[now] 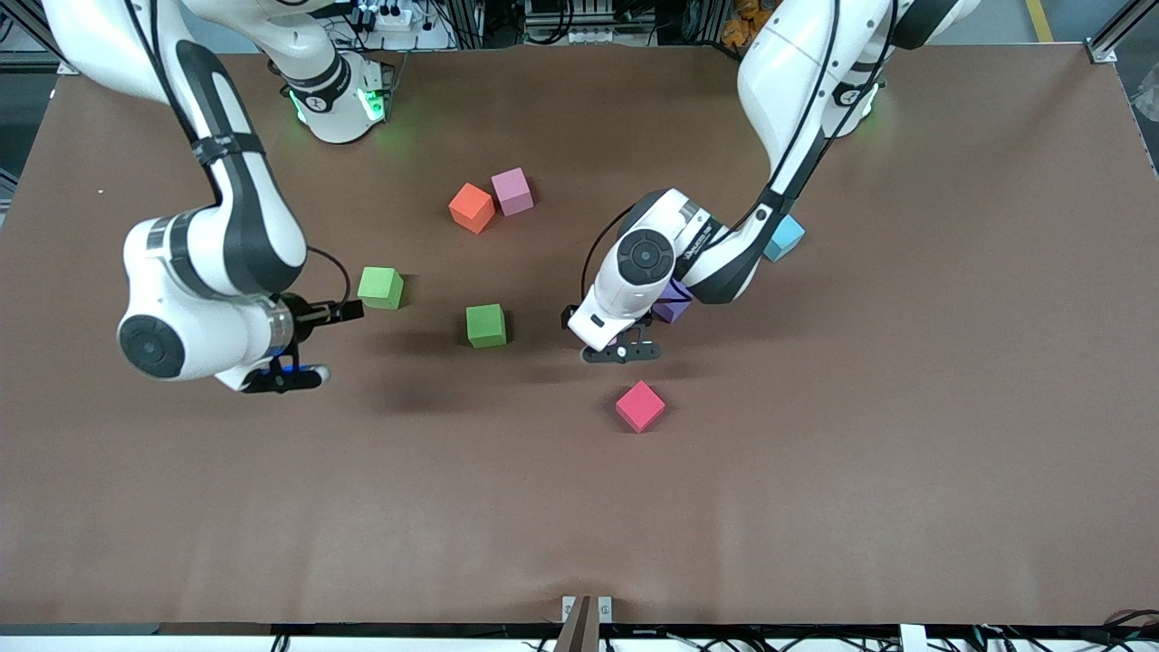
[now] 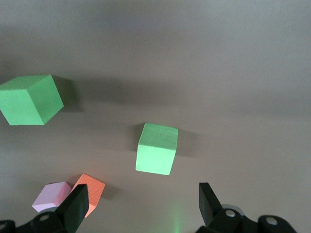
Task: Arrange blocks into number 1
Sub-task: 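Grasp the lavender cube with the left gripper while the right gripper grasps green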
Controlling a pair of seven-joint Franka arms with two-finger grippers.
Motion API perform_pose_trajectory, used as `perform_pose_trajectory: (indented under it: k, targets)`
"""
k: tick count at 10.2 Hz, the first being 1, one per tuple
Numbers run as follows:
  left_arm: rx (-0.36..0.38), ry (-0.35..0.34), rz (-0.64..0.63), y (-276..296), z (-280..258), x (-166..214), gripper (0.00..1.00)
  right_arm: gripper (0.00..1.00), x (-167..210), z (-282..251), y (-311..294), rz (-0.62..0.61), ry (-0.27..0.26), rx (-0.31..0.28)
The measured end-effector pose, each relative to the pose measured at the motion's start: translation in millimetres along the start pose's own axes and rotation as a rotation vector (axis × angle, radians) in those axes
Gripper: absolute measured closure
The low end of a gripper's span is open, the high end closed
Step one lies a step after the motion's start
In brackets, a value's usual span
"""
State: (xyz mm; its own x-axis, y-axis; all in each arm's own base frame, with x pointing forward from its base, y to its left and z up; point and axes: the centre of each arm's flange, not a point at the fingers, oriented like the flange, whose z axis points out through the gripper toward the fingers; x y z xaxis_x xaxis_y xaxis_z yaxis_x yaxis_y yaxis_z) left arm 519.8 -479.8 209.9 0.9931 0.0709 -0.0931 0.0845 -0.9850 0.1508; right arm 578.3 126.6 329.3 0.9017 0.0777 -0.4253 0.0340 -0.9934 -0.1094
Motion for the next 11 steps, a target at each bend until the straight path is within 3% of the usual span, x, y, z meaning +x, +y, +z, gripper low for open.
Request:
perform_pose_trajectory:
  k: [2, 5, 7, 11]
  targets:
    - [0.013, 0.007, 0.026, 4, 15, -6, 0.0, 0.0, -27, 36, -19, 0.034, 0.016, -0.022]
    - [0.035, 0.031, 0.065, 5, 13, -7, 0.39, 0.0, -38, 89, -1, 0.107, -0.025, -0.032]
    - [0.037, 0.007, 0.081, 12, 16, -24, 0.4, 0.0, -36, 109, 21, 0.151, -0.024, -0.022]
    - [0.065, -0.06, 0.06, 34, 14, -113, 0.4, 0.0, -27, 141, 27, 0.174, -0.023, -0.017]
